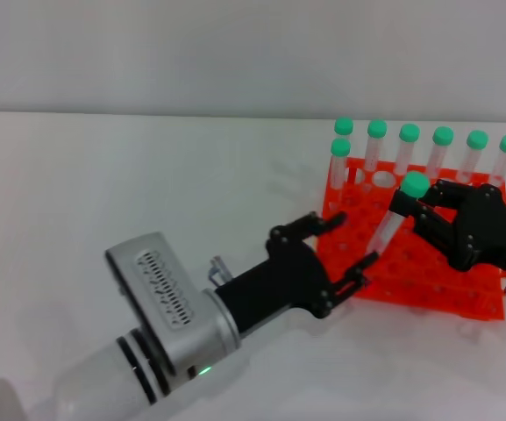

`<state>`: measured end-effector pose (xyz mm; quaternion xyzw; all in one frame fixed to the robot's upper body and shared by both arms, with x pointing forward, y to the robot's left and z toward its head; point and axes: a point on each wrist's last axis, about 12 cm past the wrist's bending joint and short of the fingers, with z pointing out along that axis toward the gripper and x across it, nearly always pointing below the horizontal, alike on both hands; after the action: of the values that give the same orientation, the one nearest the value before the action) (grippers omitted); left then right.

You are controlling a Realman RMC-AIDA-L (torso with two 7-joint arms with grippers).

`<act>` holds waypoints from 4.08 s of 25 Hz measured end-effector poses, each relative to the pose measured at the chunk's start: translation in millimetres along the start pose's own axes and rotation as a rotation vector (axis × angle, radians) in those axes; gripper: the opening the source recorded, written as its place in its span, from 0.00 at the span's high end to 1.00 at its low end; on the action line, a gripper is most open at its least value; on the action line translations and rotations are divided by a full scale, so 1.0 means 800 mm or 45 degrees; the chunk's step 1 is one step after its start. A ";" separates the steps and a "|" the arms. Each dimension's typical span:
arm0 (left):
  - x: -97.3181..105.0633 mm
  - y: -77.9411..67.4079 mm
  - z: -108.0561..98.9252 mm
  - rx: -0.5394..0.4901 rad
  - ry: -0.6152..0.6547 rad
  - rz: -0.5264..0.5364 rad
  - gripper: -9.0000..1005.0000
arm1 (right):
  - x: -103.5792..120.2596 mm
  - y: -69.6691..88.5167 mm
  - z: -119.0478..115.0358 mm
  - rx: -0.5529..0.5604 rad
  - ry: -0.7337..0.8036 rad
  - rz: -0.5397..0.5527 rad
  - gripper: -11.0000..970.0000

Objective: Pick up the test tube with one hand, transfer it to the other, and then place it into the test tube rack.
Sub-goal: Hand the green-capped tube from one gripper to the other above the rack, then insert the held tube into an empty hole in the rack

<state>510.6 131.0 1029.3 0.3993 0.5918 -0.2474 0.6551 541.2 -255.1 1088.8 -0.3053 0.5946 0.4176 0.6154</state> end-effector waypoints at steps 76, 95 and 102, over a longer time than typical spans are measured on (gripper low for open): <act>0.041 0.021 -0.169 -0.935 -0.019 -0.188 0.14 | 0.016 -0.066 0.099 0.444 0.268 -0.132 0.71; 0.039 0.025 -0.163 -0.923 -0.033 -0.184 0.14 | 0.028 -0.063 0.088 0.458 0.303 -0.134 0.69; 0.038 0.026 -0.164 -0.925 -0.046 -0.175 0.14 | 0.033 -0.053 0.067 0.443 0.244 -0.094 0.50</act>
<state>456.5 254.1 1007.4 0.0957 0.6549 -0.0717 0.7462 602.2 -223.8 1063.0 -0.2542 0.7022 0.2548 0.6143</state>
